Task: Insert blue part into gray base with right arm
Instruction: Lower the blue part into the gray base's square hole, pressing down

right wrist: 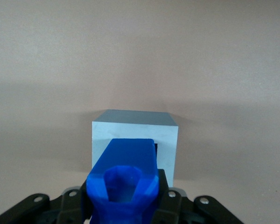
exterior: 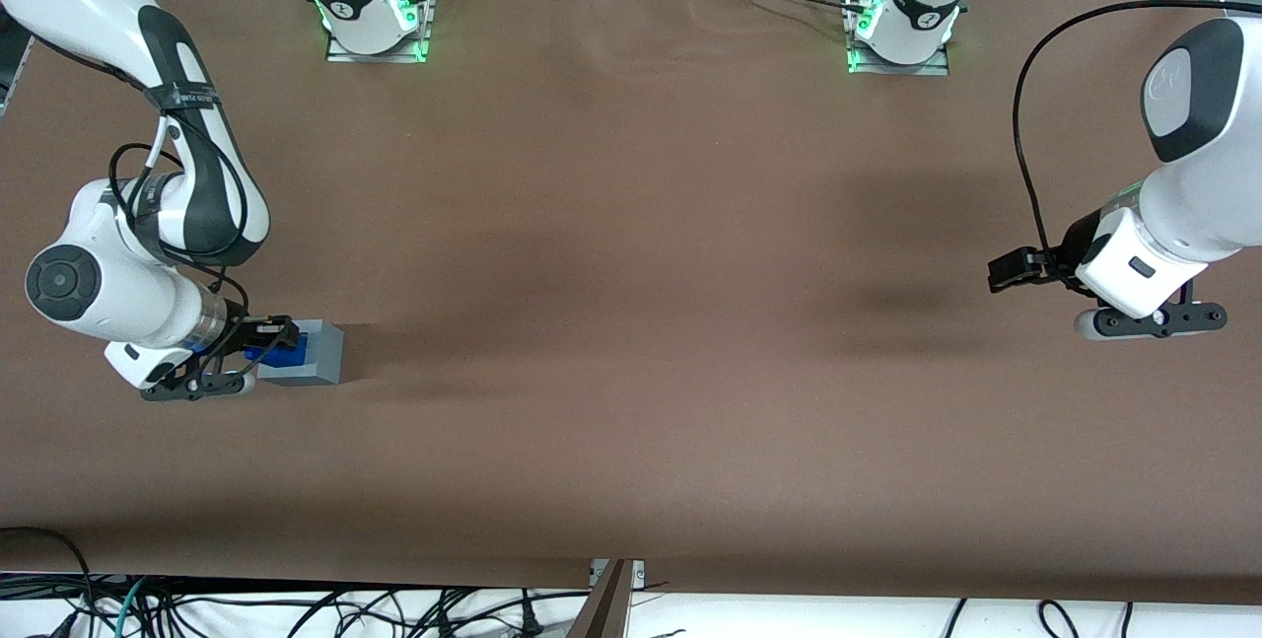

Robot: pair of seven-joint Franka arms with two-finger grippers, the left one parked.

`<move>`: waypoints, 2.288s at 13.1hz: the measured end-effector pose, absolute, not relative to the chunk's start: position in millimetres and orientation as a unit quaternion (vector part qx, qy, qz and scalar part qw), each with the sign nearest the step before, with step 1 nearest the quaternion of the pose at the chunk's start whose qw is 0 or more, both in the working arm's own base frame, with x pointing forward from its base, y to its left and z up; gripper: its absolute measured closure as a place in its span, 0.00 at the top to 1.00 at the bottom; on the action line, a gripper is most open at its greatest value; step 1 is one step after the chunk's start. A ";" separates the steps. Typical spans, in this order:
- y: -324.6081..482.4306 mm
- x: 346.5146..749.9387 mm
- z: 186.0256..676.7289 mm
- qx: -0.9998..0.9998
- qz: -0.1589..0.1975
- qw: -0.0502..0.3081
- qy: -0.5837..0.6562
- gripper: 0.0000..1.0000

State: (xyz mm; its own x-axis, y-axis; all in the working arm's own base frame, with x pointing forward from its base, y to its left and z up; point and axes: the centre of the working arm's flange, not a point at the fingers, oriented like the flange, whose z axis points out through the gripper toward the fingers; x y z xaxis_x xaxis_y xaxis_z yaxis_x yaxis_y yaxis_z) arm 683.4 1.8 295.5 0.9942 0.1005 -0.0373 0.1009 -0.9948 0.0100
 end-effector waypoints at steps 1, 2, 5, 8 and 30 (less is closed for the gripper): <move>1.8 683.5 295.5 0.999 -0.018 0.006 0.050 0.51; 1.8 683.5 295.5 0.999 -0.018 0.006 0.050 0.51; 1.8 683.5 295.4 0.999 -0.018 0.006 0.050 0.51; 1.8 683.5 295.4 0.999 -0.018 0.006 0.050 0.51; 0.4 679.4 288.8 0.998 -0.033 0.005 0.049 0.51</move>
